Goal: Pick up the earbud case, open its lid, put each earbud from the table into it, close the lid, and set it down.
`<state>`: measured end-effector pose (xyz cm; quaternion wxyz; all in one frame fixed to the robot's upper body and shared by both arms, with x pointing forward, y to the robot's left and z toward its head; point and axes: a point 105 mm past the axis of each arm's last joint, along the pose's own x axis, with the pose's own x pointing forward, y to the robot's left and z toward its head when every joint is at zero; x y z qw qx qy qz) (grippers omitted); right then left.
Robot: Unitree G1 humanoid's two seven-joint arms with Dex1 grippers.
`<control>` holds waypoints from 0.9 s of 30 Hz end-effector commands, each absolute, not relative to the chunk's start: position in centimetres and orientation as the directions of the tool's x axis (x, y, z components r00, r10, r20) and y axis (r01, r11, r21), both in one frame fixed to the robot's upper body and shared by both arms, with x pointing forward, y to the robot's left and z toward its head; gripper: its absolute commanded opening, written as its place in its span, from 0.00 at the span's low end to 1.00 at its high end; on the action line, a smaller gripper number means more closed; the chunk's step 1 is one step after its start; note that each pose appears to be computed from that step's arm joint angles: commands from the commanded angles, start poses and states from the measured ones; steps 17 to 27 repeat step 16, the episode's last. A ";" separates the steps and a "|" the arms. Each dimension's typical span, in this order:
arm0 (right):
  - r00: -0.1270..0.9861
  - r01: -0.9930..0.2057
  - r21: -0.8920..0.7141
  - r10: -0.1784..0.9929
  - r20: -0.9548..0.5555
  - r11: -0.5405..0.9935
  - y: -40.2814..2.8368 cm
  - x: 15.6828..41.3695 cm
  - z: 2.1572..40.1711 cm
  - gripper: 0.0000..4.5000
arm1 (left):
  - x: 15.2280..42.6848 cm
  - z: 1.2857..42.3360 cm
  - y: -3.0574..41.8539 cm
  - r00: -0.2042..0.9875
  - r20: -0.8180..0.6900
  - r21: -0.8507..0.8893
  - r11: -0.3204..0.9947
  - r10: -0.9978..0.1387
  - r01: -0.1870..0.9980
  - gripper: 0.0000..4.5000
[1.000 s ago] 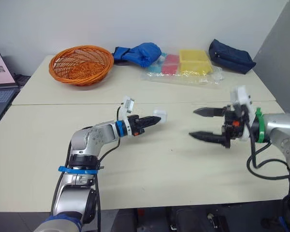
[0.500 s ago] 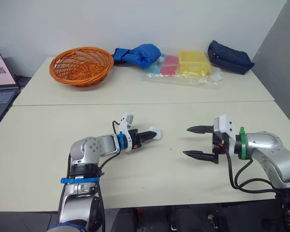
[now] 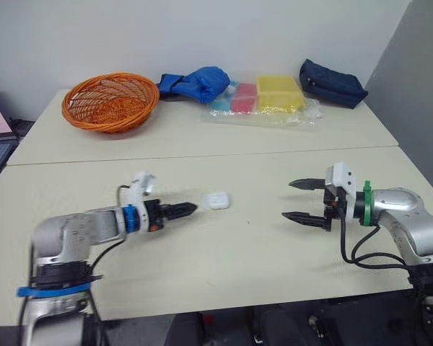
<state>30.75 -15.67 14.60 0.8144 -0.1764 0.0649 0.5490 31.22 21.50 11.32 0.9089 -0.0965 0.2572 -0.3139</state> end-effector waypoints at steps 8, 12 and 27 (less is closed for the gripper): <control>0.421 -0.895 -0.279 0.866 -0.271 0.348 -17.6 30.8 15.9 1.00 | 30.9 15.6 25.8 0.727 -0.315 0.517 0.532 -0.611 0.671 0.99; 0.415 -0.896 -0.288 0.868 -0.273 0.338 -17.2 31.0 16.1 1.00 | 32.0 15.8 25.5 0.731 -0.265 0.487 0.567 -0.628 0.664 0.99; 0.426 -0.892 -0.288 0.862 -0.274 0.349 -17.2 31.3 16.2 1.00 | 32.2 15.7 24.6 0.701 -0.270 0.393 0.588 -0.660 0.706 0.99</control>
